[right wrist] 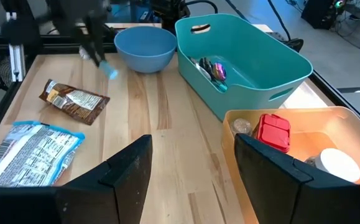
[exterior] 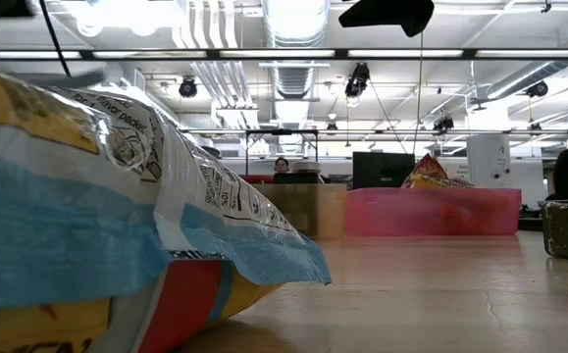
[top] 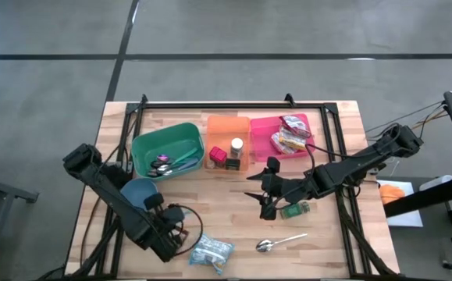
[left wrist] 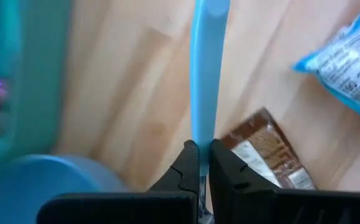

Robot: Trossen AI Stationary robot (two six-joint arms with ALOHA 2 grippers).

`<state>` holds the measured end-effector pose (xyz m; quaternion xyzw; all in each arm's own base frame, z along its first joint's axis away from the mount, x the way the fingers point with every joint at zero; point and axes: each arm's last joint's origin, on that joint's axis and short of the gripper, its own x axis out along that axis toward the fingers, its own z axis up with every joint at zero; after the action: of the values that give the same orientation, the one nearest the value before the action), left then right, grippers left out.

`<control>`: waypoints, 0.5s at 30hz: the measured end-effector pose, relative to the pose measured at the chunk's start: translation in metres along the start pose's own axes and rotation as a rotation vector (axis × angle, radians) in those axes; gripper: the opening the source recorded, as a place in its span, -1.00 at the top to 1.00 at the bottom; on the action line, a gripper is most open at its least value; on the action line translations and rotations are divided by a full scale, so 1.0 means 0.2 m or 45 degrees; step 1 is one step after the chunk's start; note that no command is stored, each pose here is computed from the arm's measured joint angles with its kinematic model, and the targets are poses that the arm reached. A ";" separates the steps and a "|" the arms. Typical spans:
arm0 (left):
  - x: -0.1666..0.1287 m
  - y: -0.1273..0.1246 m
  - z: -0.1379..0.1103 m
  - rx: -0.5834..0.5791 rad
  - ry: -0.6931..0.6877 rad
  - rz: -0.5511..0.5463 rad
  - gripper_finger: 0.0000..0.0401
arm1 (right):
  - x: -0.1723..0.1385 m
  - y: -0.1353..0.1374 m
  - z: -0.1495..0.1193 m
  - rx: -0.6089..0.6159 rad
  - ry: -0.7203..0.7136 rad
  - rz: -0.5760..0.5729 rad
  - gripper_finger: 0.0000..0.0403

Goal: Pick & Place Food Item
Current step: Put the dark blue spoon into the green bin

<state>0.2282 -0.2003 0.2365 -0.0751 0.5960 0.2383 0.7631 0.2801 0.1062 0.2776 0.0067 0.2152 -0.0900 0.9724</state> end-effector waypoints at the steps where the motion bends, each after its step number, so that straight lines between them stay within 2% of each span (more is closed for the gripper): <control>1: -0.03 0.02 0.03 0.019 -0.009 0.027 0.97 | 0.00 0.00 0.00 0.000 0.000 0.000 -0.12; 7: -0.15 0.19 0.24 0.151 -0.017 0.258 0.99 | 0.00 0.00 0.00 -0.006 0.000 0.000 -0.12; 10: -0.16 0.31 0.35 0.239 -0.022 0.237 0.99 | 0.00 0.00 0.00 -0.014 0.001 0.000 -0.12; 12: -0.16 0.42 0.42 0.209 -0.025 0.252 0.99 | 0.00 0.00 0.00 -0.028 0.000 0.000 -0.12; 15: -0.16 0.60 0.47 0.056 -0.017 0.268 0.99 | 0.00 0.00 0.00 -0.032 0.000 0.000 -0.12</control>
<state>0.2511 -0.0670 0.3131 0.0065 0.6008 0.3046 0.7391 0.2801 0.1062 0.2777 -0.0054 0.2164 -0.0873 0.9724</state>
